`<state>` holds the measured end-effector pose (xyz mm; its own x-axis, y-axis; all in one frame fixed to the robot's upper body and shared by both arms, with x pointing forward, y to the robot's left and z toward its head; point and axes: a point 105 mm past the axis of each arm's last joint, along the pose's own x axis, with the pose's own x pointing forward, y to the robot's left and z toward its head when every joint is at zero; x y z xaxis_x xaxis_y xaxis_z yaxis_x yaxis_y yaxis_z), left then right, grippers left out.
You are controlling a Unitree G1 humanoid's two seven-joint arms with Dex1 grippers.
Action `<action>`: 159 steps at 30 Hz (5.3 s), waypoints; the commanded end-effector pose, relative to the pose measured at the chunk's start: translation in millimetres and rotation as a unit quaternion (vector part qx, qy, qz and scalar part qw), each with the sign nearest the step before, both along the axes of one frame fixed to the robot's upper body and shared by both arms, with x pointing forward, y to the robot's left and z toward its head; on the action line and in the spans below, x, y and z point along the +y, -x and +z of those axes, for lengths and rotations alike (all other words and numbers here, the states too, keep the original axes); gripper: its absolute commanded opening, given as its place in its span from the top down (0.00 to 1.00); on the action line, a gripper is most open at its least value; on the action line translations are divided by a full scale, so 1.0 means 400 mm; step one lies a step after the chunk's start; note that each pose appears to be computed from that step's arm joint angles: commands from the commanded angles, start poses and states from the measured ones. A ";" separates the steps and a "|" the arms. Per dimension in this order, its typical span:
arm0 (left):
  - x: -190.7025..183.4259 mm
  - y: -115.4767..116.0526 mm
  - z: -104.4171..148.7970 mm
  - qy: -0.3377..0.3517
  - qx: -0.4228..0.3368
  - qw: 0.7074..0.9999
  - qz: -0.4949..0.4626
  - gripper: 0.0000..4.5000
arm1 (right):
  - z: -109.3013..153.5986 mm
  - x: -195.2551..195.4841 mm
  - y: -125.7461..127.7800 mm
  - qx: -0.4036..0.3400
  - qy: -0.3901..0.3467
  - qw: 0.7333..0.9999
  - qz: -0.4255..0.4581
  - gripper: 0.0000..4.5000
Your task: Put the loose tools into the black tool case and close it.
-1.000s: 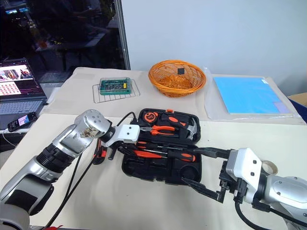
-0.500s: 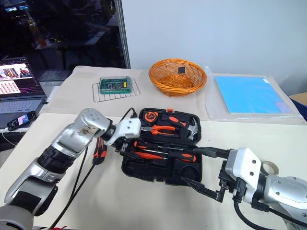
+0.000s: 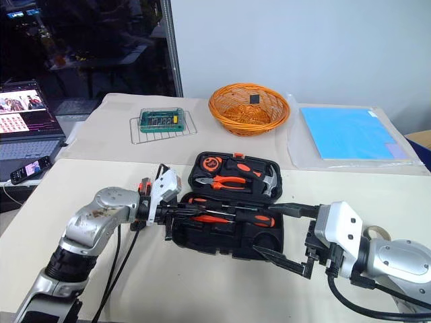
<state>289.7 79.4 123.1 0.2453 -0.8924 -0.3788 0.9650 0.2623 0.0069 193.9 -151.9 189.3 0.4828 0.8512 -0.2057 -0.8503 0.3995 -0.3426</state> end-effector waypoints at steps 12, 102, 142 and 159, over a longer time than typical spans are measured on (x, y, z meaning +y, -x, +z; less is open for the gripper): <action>-0.024 0.007 -0.031 0.002 0.014 1.000 -0.018 0.99 | 0.013 0.004 0.007 -0.014 0.007 1.000 0.007 0.00; -0.042 0.028 0.017 -0.132 -0.090 0.951 -0.263 0.60 | 0.031 -0.012 0.024 -0.026 -0.002 1.000 -0.009 0.00; 0.015 0.062 -0.085 -0.053 0.035 0.994 -0.088 0.99 | 0.018 -0.094 0.042 0.008 0.035 0.999 -0.040 0.00; -0.135 -0.002 0.007 0.108 -0.045 0.989 -0.088 0.99 | 0.017 -0.092 0.095 0.022 0.039 0.996 -0.076 0.00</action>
<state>280.8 22.0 93.6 0.0729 -0.9612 -0.2662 0.9969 0.0620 0.0493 158.7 -189.3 188.6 0.5772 0.7542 -0.3132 -0.8125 0.4916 -0.3134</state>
